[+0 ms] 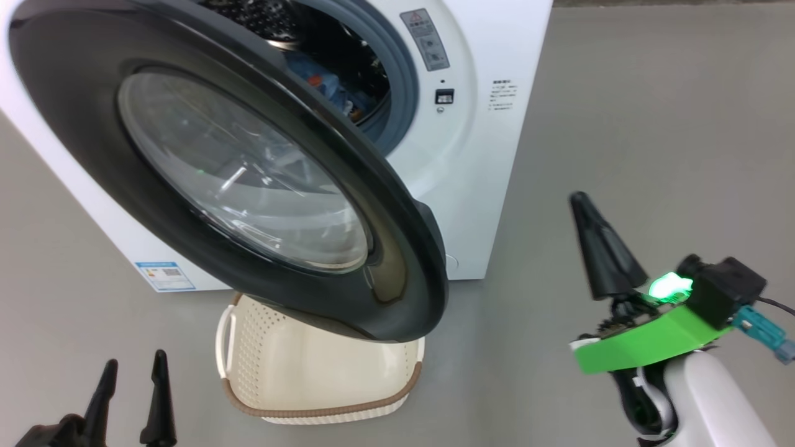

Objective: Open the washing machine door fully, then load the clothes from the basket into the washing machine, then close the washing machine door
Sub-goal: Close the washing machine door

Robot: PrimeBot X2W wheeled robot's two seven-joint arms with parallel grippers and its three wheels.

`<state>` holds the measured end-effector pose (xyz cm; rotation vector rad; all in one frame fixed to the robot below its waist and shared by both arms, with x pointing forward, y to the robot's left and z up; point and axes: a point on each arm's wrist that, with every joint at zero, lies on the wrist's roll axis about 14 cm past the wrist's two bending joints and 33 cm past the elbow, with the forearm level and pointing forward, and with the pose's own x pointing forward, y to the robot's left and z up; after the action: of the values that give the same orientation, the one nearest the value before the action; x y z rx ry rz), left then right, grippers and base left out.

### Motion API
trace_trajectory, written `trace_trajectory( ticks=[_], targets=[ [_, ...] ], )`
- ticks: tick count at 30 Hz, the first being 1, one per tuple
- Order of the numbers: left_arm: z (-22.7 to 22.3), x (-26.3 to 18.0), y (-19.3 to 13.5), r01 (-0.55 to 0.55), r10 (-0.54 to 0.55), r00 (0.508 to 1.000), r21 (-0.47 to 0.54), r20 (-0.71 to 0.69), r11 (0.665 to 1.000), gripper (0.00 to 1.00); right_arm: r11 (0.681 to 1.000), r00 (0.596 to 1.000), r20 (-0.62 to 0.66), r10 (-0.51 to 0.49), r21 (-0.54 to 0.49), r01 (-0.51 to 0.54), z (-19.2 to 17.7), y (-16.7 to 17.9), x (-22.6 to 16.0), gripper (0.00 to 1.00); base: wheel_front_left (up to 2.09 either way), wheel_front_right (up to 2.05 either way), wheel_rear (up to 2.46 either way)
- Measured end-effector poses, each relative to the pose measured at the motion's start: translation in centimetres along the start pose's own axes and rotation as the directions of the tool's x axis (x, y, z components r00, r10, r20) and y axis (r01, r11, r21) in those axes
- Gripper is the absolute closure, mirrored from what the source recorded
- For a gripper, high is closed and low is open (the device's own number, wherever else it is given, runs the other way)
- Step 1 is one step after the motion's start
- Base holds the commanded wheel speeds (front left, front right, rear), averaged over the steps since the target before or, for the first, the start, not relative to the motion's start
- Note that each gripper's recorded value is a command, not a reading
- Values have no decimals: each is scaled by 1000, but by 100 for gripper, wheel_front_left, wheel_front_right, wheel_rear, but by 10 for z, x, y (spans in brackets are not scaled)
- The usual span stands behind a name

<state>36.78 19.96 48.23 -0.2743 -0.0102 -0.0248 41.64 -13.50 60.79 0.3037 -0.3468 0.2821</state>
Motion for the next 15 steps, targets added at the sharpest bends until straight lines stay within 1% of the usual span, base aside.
trace_trajectory(
  ticks=[4,8,11,15],
  targets=[
    [5,-6,2,-12,12,1000,-6,19,1000,0,992,992,44,116,39,-118,11,41,9,100,0,0,0],
    [10,-11,6,-28,29,999,-8,32,1000,0,968,970,73,232,77,-237,17,82,14,98,0,0,0],
    [11,-13,9,-42,43,998,-12,38,999,0,943,949,53,311,105,-315,8,110,12,100,0,0,0],
    [12,-16,12,-57,58,997,-16,42,998,0,906,917,-14,399,159,-392,-17,141,2,100,0,0,0]
  ],
)
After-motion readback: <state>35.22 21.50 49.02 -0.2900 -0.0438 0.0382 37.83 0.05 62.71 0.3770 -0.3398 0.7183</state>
